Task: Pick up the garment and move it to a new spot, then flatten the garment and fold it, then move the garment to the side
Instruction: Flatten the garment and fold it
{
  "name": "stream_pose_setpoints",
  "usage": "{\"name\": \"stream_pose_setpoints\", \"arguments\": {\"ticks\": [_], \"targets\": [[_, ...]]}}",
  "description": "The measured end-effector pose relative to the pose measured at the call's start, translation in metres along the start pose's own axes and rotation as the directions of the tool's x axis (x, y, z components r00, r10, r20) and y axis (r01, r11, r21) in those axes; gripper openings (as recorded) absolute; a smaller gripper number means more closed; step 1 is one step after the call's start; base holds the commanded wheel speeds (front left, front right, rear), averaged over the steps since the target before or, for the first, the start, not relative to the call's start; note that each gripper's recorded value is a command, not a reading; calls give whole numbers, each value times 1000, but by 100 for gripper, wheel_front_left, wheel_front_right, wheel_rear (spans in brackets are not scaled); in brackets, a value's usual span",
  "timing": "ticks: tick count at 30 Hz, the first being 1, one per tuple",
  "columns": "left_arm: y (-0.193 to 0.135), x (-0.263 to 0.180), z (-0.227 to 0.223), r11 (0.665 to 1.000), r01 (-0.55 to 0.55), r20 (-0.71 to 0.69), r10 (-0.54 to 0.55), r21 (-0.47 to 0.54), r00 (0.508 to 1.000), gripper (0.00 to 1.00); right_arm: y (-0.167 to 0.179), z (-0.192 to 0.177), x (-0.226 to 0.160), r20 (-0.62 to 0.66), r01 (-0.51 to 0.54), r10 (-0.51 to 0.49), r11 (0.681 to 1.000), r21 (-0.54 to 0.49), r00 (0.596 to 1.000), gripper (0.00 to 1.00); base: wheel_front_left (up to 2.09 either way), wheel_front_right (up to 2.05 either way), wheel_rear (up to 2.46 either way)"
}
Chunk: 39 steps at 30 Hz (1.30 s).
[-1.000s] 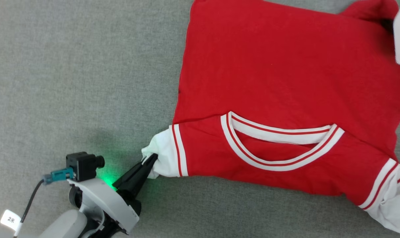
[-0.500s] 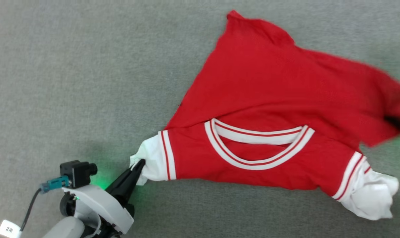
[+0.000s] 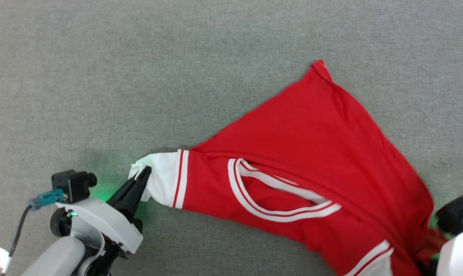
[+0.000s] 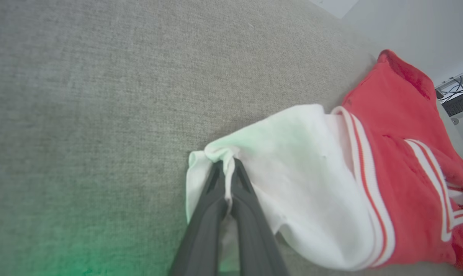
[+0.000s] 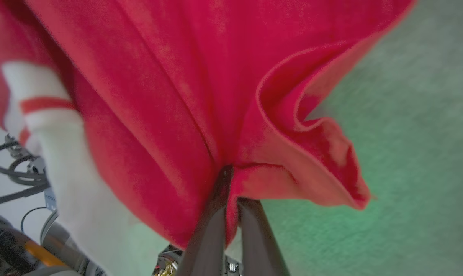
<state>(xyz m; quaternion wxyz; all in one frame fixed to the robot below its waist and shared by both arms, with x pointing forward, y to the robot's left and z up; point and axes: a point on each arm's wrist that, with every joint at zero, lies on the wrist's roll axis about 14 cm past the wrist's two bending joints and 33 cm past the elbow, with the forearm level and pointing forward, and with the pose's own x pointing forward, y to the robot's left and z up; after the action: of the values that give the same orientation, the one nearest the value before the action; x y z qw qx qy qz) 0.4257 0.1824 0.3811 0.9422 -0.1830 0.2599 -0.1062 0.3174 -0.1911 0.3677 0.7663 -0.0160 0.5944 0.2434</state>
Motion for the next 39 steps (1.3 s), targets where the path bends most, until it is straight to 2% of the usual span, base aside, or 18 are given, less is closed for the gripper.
{"name": "stream_pose_setpoints", "arguments": {"ticks": [4, 8, 9, 10, 11, 16, 19, 22, 24, 26, 28, 30, 34, 39], "targets": [[-3, 4, 0, 1000, 9, -8, -9, 10, 1000, 0, 21, -20, 4, -39, -25, 26, 1000, 10, 999, 0, 0, 0, 0], [-5, 5, 0, 1000, 14, -12, -14, 19, 1000, 0, 27, -21, 3, -28, -15, 15, 1000, 2, 999, 0, 0, 0, 0], [-5, 5, 0, 1000, 16, -11, -15, 20, 1000, 0, 26, -19, 2, -16, -4, 4, 1000, -3, 1000, 34, 0, 0, 0], [-5, 5, 1, 1000, 16, -11, -16, 22, 1000, 0, 26, -17, 0, -4, 2, -2, 1000, -3, 1000, 61, 0, 0, 0], [-6, 4, 1, 1000, 17, -10, -17, 23, 1000, 0, 27, -15, -2, 7, 5, -5, 1000, -11, 1000, 100, 0, 0, 0], [-10, -2, 1, 1000, 20, -7, -20, 21, 1000, 0, 27, 24, -37, 159, 30, -23, 999, -43, 987, 100, 0, 0, 0], [-13, -6, -1, 1000, 24, -8, -24, 17, 1000, 0, 28, 53, -62, 250, 41, -21, 996, -75, 968, 100, 0, 0, 0], [-15, -8, -3, 1000, 28, -11, -28, 11, 1000, 0, 22, 89, -84, 335, 95, -46, 987, -132, 941, 100, 0, 0, 0], [-16, -8, -4, 1000, 30, -13, -30, 7, 999, 0, 16, 119, -96, 409, 152, -71, 973, -172, 910, 100, 0, 0, 0], [-16, -7, -3, 999, 32, -11, -32, 5, 999, 0, 14, 156, -104, 500, 210, -79, 954, -212, 862, 100, 0, 0, 0], [-15, -4, -3, 999, 31, -10, -31, 5, 999, 0, 12, 187, -100, 548, 246, -82, 941, -234, 832, 100, 0, 0, 0], [-13, -2, -3, 1000, 31, -10, -31, 2, 999, 0, 14, 206, -82, 544, 250, -69, 931, -266, 836, 100, 0, 0, 0], [-10, 0, -4, 1000, 25, -7, -25, -5, 1000, 0, 22, 232, -38, 494, 193, -22, 935, -297, 869, 100, 0, 0, 0], [-6, 3, -6, 1000, 18, -3, -18, -16, 1000, 0, 20, 239, 10, 389, 161, -24, 932, -325, 921, 100, 0, 0, 0]]}}
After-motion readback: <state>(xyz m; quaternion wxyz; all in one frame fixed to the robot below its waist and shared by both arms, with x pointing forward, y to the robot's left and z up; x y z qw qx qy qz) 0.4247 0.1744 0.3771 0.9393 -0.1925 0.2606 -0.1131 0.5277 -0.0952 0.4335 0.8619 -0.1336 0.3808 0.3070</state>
